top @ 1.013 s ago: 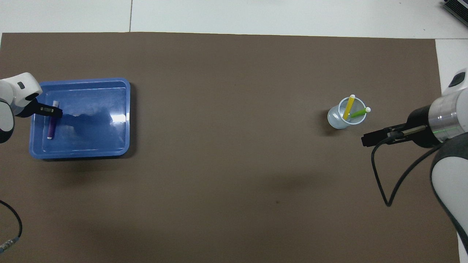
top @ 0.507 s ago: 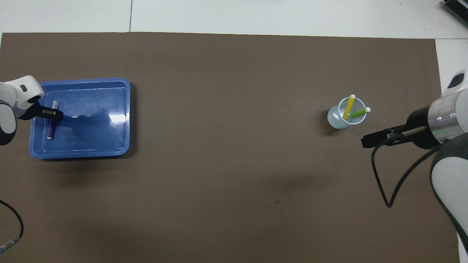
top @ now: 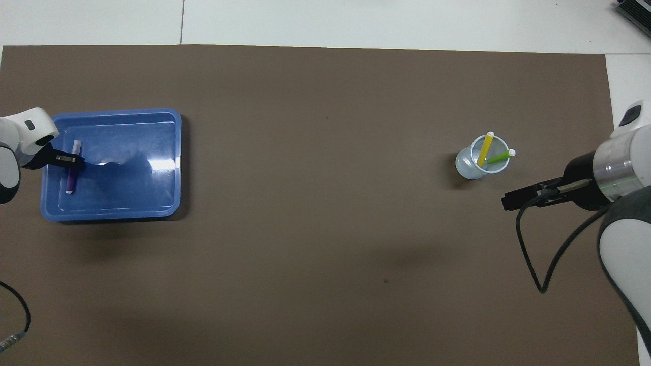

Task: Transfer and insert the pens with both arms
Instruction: 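Grasp the purple pen in the blue tray with the left gripper, then lift the purple pen with the left gripper while the right gripper approaches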

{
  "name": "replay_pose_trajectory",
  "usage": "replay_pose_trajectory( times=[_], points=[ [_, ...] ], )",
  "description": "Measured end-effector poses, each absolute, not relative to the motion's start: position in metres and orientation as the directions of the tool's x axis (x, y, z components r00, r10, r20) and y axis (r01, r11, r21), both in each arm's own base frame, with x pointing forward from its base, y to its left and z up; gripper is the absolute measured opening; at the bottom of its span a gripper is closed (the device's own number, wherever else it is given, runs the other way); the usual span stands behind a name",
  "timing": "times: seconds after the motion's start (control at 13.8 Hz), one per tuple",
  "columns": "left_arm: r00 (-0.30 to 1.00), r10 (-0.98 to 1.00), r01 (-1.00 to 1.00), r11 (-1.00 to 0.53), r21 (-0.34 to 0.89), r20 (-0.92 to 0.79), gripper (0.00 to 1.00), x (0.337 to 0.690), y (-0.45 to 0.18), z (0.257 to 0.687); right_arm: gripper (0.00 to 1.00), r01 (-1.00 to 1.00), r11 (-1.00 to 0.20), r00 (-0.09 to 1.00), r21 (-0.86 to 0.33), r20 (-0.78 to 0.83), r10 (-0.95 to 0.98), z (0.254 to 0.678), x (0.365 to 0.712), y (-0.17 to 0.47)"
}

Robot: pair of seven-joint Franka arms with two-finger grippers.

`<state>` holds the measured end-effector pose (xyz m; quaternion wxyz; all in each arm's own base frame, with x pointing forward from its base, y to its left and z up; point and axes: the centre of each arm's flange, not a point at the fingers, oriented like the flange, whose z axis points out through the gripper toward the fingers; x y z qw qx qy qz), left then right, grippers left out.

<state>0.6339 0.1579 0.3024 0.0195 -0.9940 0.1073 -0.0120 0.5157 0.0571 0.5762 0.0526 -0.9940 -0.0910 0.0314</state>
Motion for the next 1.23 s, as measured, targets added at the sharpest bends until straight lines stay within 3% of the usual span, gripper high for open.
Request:
replay_pose_trajectory(
  times=[0.58,0.87,1.23],
  points=[
    [0.975,-0.222,-0.222,-0.975,-0.021,0.012,0.17,0.635,0.146,0.306,1.00,0.134,-0.985,0.988,-0.107,-0.062,0.142,0.575,0.515,0.061],
    [0.986,-0.165,-0.168,-0.983,0.076,0.034,0.17,0.641,0.123,0.309,1.00,0.094,-0.990,0.992,-0.105,-0.070,0.102,0.573,0.514,0.061],
    [0.979,0.155,0.176,-0.969,0.172,-0.130,0.17,0.645,0.076,0.337,1.00,0.062,-0.993,0.996,-0.102,-0.061,0.069,0.569,0.516,0.061]
  ],
)
